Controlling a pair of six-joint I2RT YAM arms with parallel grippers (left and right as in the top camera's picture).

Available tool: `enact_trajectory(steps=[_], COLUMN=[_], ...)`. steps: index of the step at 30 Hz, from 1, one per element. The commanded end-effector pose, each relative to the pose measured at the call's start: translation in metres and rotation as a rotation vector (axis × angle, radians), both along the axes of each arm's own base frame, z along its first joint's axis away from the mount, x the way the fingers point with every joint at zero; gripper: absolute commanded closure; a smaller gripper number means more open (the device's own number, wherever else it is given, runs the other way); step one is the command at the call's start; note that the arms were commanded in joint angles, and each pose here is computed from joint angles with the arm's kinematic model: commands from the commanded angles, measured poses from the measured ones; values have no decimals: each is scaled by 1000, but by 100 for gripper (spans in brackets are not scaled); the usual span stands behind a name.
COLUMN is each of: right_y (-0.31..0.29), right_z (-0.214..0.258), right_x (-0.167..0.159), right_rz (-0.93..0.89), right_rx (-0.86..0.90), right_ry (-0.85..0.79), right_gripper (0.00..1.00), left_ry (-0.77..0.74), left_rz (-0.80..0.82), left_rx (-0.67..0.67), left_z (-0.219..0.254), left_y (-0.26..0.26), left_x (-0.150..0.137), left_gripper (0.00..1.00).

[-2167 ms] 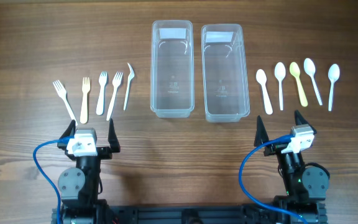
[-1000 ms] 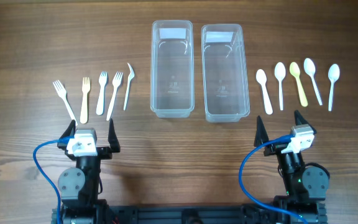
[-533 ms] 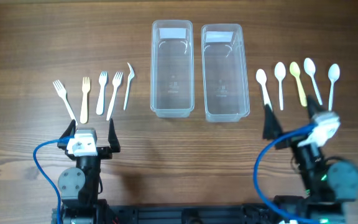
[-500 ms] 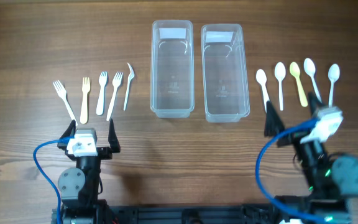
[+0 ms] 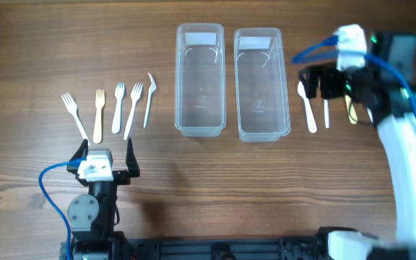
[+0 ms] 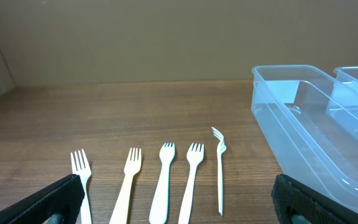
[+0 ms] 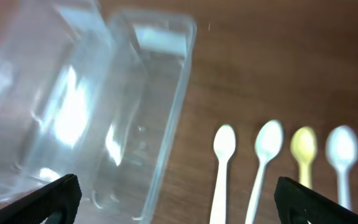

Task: Pack container
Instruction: 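Move the right gripper to the leftmost white spoon and grasp it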

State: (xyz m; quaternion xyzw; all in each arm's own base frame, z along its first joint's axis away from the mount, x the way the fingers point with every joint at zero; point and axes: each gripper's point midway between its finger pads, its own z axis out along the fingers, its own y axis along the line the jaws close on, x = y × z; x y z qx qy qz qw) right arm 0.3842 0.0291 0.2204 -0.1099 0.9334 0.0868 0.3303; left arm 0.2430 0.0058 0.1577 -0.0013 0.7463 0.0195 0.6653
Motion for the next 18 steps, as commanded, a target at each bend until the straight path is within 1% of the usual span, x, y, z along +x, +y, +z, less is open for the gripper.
enact_trajectory(steps=[1,4,8,9,10,11,12,16,18], right_y=[-6,-9,-15,-17,-18,-19,-21,-31,-34], right_z=[-42,-72,-89,-90,-90,-90,-90,-91,-92], right_x=[11,16,19,20,21,22,22,25,25], right_rz=[1,-9,-22,-27,-29,-31,-36,-69,-76], right_rx=[-45,-54,-64,-65,-65,-66,-75,-127,-140], right_ry=[121,196,234,235,233,230,228,223,224], right_gripper=[0,0,1,12,28,41,50,62,65], left_ry=[-2,-2,-2,-2,-2,-2,-2,-2,-2], left_rz=[-11,-11,-11,-11,-11,-11,-11,-11,-11], left_rx=[13,13,13,13,13,13,13,13,13], left_z=[-2,-2,-2,-2,-2,-2,-2,-2,-2], left_y=[-1,-1,-1,-1,-1,-1,-1,-1,-1], left_x=[0,0,0,0,0,0,0,0,0], left_gripper=[0,0,0,0,0,0,0,0,0])
